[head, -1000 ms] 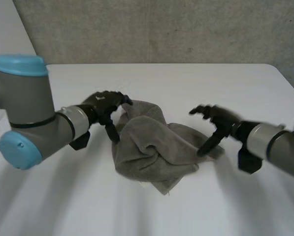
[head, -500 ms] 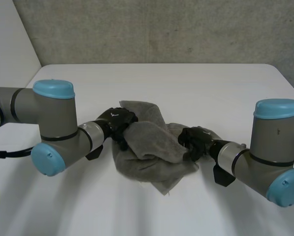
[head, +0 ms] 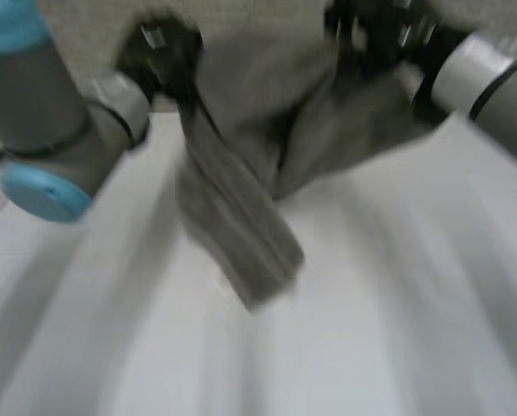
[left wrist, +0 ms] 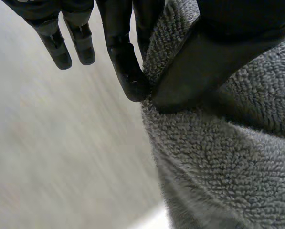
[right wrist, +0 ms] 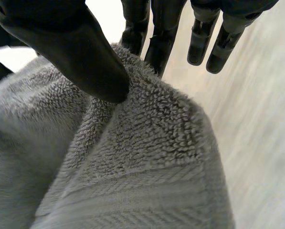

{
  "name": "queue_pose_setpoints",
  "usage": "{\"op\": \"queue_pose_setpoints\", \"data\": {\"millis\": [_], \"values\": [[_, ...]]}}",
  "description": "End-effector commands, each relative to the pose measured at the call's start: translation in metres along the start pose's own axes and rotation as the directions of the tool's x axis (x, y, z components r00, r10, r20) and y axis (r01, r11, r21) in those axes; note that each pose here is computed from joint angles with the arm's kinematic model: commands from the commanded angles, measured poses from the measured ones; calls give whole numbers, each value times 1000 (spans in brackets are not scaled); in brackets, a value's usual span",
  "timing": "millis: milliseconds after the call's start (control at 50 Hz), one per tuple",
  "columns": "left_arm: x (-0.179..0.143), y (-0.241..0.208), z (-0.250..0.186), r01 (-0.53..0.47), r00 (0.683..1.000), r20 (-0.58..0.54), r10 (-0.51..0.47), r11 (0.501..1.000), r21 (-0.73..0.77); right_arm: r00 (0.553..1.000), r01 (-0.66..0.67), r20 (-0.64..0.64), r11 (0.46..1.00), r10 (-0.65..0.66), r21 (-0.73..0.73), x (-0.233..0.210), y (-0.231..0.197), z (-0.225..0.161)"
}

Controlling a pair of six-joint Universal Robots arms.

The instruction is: Fold the towel.

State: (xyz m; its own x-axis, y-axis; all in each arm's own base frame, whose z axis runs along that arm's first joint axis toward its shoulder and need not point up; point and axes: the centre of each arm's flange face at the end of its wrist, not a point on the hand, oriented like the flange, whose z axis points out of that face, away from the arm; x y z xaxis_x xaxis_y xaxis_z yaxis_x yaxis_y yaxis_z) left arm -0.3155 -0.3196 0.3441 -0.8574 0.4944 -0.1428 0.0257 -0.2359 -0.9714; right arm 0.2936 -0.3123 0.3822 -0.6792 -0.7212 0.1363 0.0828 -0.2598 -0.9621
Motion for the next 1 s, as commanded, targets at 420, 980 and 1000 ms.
{"op": "queue_pose_setpoints", "data": {"millis": [420, 980, 1000], "values": [[36, 144, -126, -68, 992, -126, 13, 891, -448, 898, 424, 241, 871, -368, -248, -59, 121, -103], [15, 131, -65, -216, 973, -158, 166, 896, -387, 919, 391, 228, 825, -323, -408, -32, 151, -124], [18, 141, -62, -212, 971, -193, 143, 885, -414, 919, 391, 228, 825, -323, -408, -32, 151, -124]]}}
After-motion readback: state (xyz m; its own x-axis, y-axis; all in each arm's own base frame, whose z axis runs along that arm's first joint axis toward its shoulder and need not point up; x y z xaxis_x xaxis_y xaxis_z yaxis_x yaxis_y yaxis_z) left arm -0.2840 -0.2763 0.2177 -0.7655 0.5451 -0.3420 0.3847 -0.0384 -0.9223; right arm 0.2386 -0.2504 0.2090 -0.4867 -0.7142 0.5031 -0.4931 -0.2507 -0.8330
